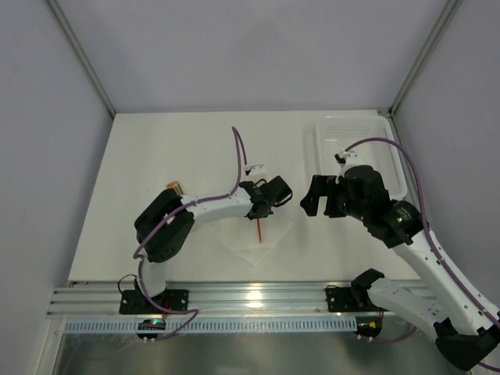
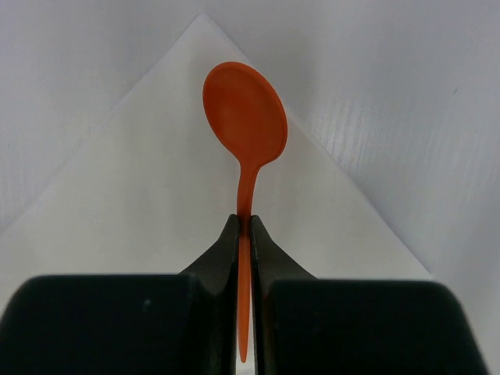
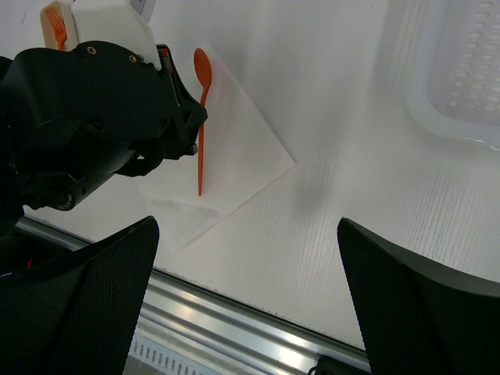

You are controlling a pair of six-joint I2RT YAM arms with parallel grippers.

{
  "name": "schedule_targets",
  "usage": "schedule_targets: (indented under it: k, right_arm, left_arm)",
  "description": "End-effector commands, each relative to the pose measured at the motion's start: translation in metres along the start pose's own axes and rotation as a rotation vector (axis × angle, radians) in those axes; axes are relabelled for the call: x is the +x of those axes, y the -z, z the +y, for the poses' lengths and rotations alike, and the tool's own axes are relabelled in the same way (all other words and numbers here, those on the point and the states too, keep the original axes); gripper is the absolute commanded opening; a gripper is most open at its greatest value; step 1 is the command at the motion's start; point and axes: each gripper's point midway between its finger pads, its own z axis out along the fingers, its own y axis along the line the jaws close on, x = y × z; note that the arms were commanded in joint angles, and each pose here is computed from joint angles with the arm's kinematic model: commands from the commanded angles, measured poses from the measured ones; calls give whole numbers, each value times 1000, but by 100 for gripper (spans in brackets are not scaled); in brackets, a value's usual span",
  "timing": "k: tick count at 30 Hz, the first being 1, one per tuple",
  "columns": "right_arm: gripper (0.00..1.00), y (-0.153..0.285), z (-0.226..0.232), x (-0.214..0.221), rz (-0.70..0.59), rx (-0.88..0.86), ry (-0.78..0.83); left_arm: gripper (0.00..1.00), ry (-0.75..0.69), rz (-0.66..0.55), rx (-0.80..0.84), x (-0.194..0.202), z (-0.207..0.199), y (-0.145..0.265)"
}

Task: Place the utensils on the paper napkin and roll it up
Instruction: Place the utensils on the napkin.

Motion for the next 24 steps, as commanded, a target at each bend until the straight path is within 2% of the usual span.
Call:
schedule_targets:
  k: [1, 24]
  right_arm:
    - [99, 10, 7, -14, -46, -24, 7]
    - [100, 9, 5, -11, -43, -21, 10]
  left_arm:
    - [0, 27, -31, 16, -10, -11, 2]
    - [0, 14, 2, 22, 0, -6, 3]
